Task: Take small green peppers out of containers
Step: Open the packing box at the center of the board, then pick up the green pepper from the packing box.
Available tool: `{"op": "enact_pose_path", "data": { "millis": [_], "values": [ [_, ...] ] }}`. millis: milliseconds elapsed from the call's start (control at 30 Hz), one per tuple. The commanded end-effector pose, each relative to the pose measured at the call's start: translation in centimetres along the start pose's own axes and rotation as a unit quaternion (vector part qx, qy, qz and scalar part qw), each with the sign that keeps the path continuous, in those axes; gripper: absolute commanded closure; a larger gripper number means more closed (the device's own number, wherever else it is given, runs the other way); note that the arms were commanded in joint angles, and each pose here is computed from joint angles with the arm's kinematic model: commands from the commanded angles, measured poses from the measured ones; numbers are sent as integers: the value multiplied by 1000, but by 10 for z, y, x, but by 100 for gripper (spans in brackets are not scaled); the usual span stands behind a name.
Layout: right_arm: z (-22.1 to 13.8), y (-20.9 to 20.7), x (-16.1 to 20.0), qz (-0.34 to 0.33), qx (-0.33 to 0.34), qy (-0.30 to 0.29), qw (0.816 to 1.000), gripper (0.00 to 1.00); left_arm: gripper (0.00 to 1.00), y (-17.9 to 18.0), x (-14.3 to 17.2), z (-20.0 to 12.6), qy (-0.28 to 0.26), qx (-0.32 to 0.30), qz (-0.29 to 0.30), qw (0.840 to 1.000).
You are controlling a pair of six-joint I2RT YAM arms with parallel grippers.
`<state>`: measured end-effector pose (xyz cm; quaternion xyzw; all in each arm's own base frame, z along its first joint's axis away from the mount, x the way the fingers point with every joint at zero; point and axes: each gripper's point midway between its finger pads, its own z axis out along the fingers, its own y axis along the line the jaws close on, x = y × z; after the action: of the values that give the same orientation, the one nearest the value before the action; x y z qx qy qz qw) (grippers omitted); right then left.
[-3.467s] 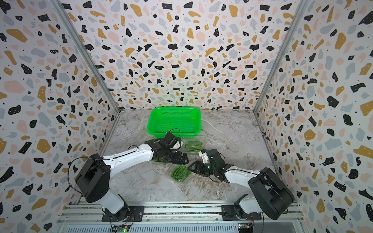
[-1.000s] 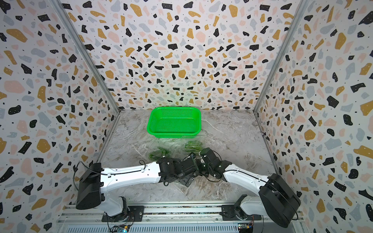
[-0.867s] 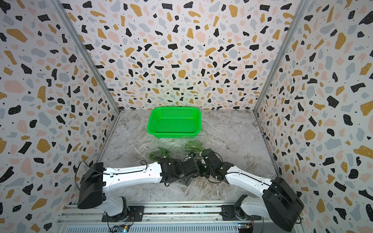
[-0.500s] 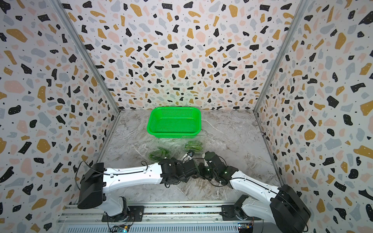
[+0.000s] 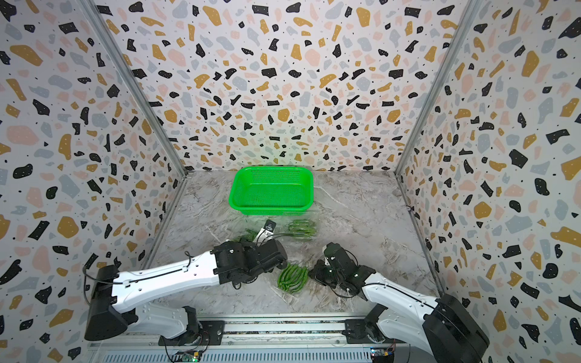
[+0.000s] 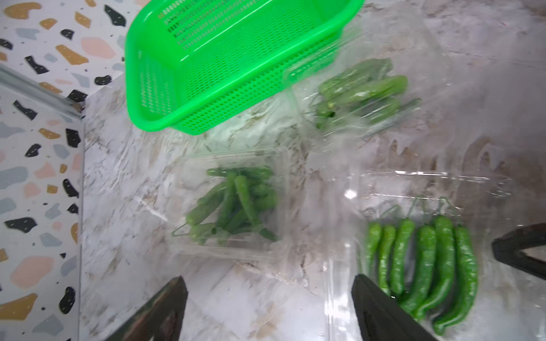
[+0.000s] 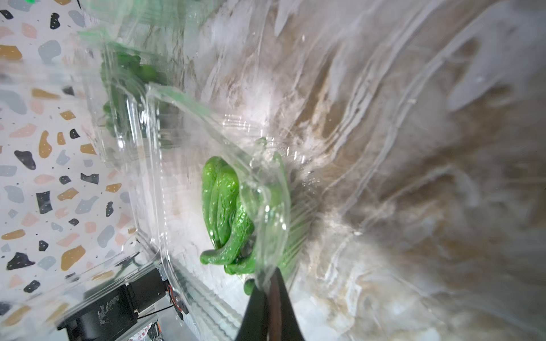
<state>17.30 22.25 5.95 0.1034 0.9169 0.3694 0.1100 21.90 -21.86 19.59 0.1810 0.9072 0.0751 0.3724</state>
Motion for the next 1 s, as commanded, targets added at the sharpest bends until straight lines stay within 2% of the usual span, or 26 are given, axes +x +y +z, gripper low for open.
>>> {"op": "enact_pose_path", "data": {
  "millis": [0,100,233,400,533,700,867,967],
  "values": [
    [-8,0,-7,-14,14,-7,1000,85,12,43,19,-3,42,-41,-7,998],
    [-11,5,-15,-27,21,-3,999,73,12,63,26,-6,68,-50,-20,996],
    [-21,9,-25,-51,72,12,996,43,11,69,27,-15,78,-10,-41,996],
    [-54,30,-34,-79,129,20,988,31,11,69,28,-32,93,37,-57,993],
    [-60,53,-14,-103,150,53,982,30,10,62,35,-41,112,94,-87,985],
    [-38,69,25,-110,159,97,976,30,10,61,49,-46,132,121,-107,978],
    [-7,57,43,-100,169,121,973,43,9,65,59,-50,137,127,-118,975],
    [10,48,43,-104,183,129,969,46,10,65,66,-50,145,131,-121,973]
  ]
}}
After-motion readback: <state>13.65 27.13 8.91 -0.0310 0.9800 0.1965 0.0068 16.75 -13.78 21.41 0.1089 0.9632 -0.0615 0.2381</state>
